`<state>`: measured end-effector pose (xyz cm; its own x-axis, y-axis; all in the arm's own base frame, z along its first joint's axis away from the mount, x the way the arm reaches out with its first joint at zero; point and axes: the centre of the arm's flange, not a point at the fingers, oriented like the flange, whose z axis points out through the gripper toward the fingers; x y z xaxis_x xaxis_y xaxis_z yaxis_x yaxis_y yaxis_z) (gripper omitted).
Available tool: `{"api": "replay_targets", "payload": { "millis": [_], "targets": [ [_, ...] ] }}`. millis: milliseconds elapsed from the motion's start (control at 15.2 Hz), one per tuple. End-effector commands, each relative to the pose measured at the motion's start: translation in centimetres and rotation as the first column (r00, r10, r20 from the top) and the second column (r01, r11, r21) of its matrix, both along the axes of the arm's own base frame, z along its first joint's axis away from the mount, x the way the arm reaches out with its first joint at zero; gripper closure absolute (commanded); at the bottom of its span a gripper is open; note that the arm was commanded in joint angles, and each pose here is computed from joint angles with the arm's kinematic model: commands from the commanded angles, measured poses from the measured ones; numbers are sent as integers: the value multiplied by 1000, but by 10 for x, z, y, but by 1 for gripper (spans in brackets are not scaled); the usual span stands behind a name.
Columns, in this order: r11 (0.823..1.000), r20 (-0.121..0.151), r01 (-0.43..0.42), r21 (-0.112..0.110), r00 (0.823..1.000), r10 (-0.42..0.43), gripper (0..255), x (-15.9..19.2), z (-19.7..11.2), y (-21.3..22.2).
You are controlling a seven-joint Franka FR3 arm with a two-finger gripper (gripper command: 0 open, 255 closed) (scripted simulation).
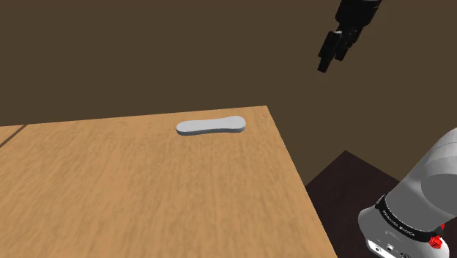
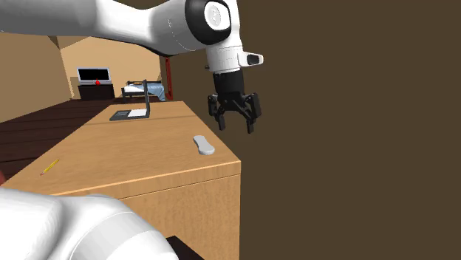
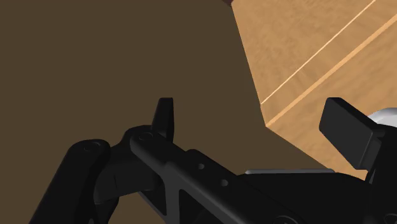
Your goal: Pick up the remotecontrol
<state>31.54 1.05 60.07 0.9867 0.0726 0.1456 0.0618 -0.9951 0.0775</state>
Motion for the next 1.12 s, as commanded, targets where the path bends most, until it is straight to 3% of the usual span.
{"api": "replay_targets", "payload": {
  "millis": [0,264,528,792,1056],
  "targets": [
    [1000,0,0,0,1000,0,0,0,0,0],
    [992,-24,-125,-3,992,125,0,42,-14,30],
    [969,-47,-248,-2,968,248,0,80,-29,64],
    [930,-71,-368,1,928,367,0,112,-45,103],
    [877,-94,-481,8,873,479,0,139,-62,146]
  ]
}}
